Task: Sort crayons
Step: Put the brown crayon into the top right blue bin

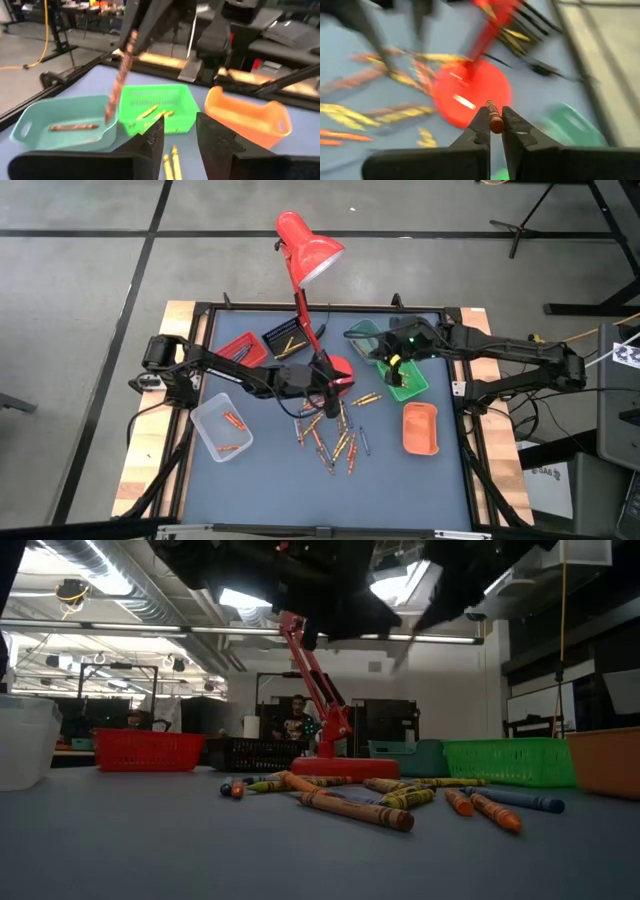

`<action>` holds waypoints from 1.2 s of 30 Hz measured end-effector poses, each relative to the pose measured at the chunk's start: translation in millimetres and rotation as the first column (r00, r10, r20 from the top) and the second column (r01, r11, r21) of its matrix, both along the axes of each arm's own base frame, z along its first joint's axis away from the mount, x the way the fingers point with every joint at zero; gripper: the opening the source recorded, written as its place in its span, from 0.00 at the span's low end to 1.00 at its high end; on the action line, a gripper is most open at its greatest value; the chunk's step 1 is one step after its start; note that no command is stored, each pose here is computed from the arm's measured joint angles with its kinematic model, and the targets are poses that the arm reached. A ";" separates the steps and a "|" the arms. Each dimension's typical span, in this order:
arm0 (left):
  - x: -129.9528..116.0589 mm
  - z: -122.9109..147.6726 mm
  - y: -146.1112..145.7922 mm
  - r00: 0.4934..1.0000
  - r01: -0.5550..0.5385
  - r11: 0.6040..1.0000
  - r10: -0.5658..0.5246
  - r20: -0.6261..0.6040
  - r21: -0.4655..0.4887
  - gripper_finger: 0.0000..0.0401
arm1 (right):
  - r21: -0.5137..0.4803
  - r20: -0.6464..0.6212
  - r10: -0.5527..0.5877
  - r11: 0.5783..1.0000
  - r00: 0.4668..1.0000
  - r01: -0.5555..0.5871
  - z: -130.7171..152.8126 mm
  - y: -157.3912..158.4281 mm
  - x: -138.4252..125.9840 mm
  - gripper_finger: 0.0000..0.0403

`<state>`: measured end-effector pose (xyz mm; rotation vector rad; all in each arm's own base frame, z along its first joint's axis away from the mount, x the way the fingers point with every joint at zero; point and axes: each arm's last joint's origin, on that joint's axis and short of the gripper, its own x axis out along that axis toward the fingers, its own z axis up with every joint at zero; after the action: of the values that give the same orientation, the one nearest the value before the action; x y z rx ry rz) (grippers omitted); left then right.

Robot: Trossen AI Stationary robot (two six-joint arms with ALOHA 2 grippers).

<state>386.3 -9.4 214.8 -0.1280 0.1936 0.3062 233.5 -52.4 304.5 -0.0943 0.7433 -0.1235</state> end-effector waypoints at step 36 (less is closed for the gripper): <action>-29.1 -48.3 -43.1 0.764 0.327 0.923 -0.384 -0.518 -0.203 0.25 | -0.264 -0.286 -0.293 0.939 0.912 0.219 -97.0 -57.0 37.5 0.24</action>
<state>357.3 -52.6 166.5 -0.0973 0.8040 -0.0615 271.0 -109.5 207.5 -0.2387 1.0660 -0.4557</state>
